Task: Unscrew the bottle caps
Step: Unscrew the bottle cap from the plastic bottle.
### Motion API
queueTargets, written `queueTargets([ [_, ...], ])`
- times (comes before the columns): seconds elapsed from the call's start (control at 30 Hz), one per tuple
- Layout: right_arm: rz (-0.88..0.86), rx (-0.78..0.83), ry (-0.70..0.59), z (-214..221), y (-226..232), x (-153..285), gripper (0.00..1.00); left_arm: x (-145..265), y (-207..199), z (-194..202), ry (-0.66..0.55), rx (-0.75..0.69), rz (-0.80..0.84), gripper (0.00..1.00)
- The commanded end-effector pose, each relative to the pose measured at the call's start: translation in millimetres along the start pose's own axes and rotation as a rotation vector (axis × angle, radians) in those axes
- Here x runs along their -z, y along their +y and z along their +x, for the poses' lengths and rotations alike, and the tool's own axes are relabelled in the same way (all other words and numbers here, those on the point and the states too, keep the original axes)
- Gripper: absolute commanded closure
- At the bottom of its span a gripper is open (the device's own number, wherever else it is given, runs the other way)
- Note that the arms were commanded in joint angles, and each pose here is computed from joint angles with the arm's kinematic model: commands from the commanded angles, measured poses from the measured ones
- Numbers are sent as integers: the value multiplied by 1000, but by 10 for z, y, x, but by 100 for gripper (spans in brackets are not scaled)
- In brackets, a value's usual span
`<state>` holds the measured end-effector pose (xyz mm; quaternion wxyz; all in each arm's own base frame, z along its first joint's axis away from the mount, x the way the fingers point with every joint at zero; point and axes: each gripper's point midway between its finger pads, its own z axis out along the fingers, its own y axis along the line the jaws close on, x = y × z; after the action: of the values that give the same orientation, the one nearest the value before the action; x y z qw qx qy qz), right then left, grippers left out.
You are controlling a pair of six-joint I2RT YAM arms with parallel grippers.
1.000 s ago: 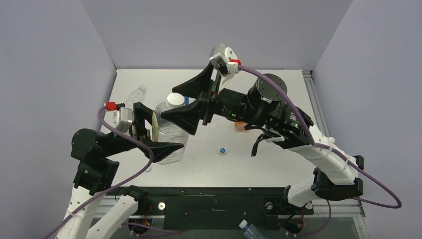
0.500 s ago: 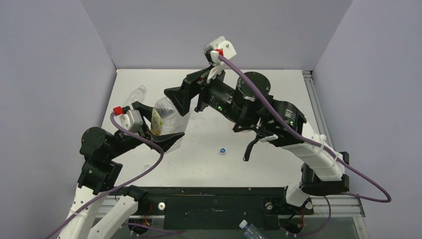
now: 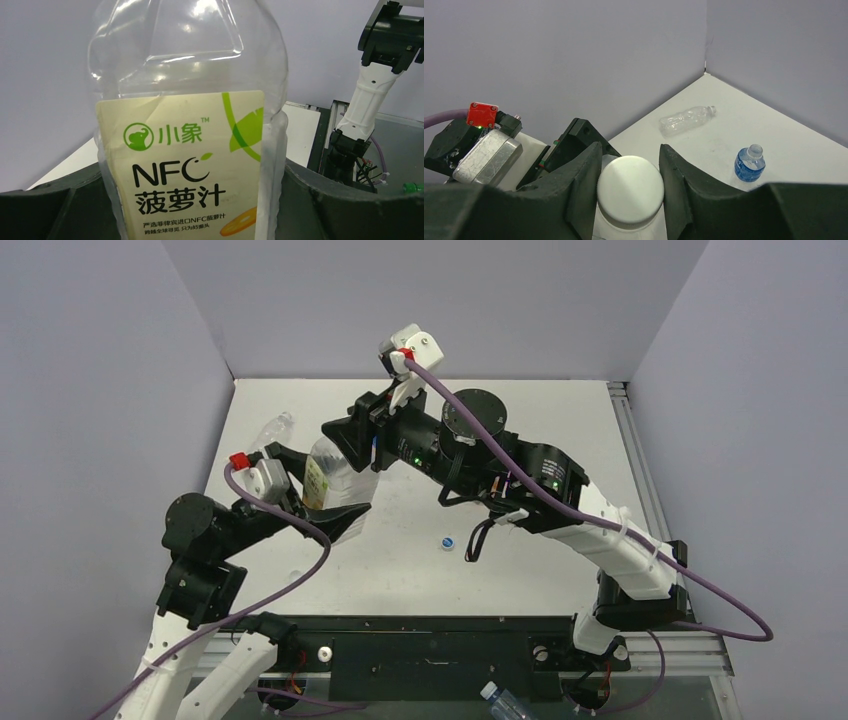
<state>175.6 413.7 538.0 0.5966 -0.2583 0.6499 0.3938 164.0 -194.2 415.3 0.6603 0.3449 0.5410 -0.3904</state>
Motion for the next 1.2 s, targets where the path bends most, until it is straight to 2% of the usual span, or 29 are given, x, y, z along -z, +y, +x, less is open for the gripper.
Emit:
queueTargets([
  [0.0,-26,-35,-60,-173,37,50,84,-7,-7,-113,-33,-34,4,100],
  [0.1,-34,-42,-62,-180,35,53,99,-9,-22,-124,-37,-23,11,100],
  [0.13,-42,-43,-63,-185,40,62,100,-13,-26,-142,-41,-19,13,100],
  [0.23,-107,-31,-76,-228,90,114,100,-19,-105,-201,-50,48,42,100],
  [0.3,-244,-9,-77,-249,250,204,100,-24,-203,-274,-53,103,88,100],
  [0.4,-558,27,-56,-209,662,489,100,0,-417,-395,-40,211,186,100],
  [0.53,-843,36,-21,-155,972,840,100,52,-607,-517,-41,275,276,100],
  [0.67,-963,33,8,-80,1081,972,100,100,-675,-554,-61,271,298,100],
  [0.77,-941,34,21,-28,1037,914,100,136,-714,-522,-59,257,312,100],
  [0.8,-918,37,30,-2,1004,885,97,141,-715,-512,-59,247,312,100],
  [0.83,-857,39,22,-20,935,810,90,149,-714,-488,-57,245,308,100],
  [0.87,-810,50,28,7,870,759,70,146,-693,-477,-62,226,298,100],
  [0.9,-702,51,5,-48,729,665,57,153,-682,-443,-61,218,287,100],
  [0.93,-647,56,-4,-61,645,647,33,142,-631,-429,-71,187,261,100],
  [1.0,-515,59,-32,-111,444,577,23,133,-528,-361,-83,142,205,100],
  [1.17,-200,-12,-88,-294,-29,449,20,112,-112,-73,-94,20,-2,100],
])
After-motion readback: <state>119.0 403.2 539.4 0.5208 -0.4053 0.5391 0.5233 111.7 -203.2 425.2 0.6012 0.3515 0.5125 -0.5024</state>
